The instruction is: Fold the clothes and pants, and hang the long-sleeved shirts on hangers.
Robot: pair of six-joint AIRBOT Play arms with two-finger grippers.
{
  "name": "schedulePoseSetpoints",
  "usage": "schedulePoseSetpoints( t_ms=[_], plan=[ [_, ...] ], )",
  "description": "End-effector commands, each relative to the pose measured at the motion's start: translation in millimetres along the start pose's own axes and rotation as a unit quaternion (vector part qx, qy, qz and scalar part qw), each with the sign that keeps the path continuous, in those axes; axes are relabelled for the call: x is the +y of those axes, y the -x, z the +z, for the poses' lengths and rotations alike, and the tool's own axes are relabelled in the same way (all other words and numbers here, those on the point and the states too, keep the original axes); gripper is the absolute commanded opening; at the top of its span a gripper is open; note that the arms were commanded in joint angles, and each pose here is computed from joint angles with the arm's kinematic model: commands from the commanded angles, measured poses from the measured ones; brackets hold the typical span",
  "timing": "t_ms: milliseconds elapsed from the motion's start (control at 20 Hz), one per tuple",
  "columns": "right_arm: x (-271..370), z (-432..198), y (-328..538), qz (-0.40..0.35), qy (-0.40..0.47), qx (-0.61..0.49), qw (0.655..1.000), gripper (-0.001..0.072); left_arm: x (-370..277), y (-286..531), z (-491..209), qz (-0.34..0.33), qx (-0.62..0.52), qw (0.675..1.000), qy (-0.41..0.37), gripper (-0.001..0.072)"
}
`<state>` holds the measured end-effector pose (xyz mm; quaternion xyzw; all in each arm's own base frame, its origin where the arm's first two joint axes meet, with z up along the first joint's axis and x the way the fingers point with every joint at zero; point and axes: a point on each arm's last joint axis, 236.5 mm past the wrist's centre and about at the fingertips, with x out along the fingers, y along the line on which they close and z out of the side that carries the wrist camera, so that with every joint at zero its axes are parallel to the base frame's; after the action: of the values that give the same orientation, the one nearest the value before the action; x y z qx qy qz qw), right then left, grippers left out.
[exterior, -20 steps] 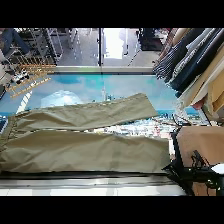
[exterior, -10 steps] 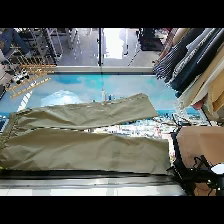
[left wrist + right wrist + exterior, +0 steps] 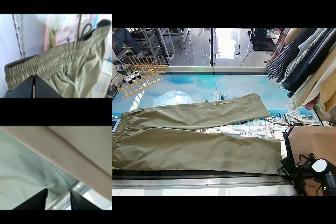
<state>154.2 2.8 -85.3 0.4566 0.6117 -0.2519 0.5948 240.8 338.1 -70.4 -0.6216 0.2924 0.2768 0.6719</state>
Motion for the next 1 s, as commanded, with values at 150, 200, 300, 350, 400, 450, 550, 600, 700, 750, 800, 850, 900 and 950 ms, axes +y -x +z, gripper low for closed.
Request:
schedulePoseSetpoints(
  t_ms=[150, 200, 300, 350, 400, 450, 550, 600, 700, 750, 800, 850, 900, 950],
  plan=[
    [-2, -5, -14, -0.008, -0.026, -0.006, 1.0, 0.0327, -4, 4, -8, -0.016, 0.019, 0.999, -0.025, 0.0018],
    [1, -3, -14, -0.003, -0.027, -0.009, 1.0, 0.0323, -2, 4, -13, -0.012, 0.029, 0.999, -0.029, 0.0018],
    [5, 0, -14, 0.007, -0.029, -0.014, 0.999, 0.0127, 12, 6, -24, 0.017, 0.052, 0.997, -0.049, 0.0019],
    [7, 1, -14, 0.011, -0.03, -0.018, 0.999, 0.01, 22, 8, -27, 0.04, 0.061, 0.995, -0.064, 0.006],
    [9, 4, -14, 0.016, -0.03, -0.023, 0.999, 0.008, 31, 11, -29, 0.061, 0.065, 0.993, -0.077, 0.0199],
    [11, 7, -14, 0.021, -0.03, -0.029, 0.999, 0.0046, 36, 14, -29, 0.075, 0.067, 0.992, -0.081, 0.0359],
    [19, 11, -13, 0.036, -0.028, -0.038, 0.998, 0.0013, 35, 16, -27, 0.076, 0.06, 0.992, -0.08, 0.0471],
    [26, 15, -11, 0.052, -0.017, -0.045, 0.998, 0.0013, 35, 17, -26, 0.076, 0.059, 0.992, -0.081, 0.0471],
    [47, 17, -7, 0.093, 0.012, -0.051, 0.994, 0.0012, 36, 16, -24, 0.078, 0.054, 0.992, -0.081, 0.0473],
    [57, 17, -4, 0.113, 0.021, -0.053, 0.992, 0.0012, 36, 15, -21, 0.08, 0.047, 0.992, -0.082, 0.0486],
    [66, 19, 1, 0.128, 0.033, -0.058, 0.99, 0.0012, 35, 15, -18, 0.079, 0.041, 0.993, -0.082, 0.0486],
    [71, 22, 6, 0.135, 0.043, -0.065, 0.988, 0.0012, 35, 14, -16, 0.079, 0.037, 0.993, -0.082, 0.0485],
    [75, 24, 11, 0.139, 0.046, -0.071, 0.987, 0.0012, 35, 14, -15, 0.081, 0.034, 0.993, -0.083, 0.0486],
    [80, 27, 17, 0.144, 0.052, -0.078, 0.985, 0.0012, 35, 13, -14, 0.081, 0.032, 0.993, -0.084, 0.0485]
  ],
)
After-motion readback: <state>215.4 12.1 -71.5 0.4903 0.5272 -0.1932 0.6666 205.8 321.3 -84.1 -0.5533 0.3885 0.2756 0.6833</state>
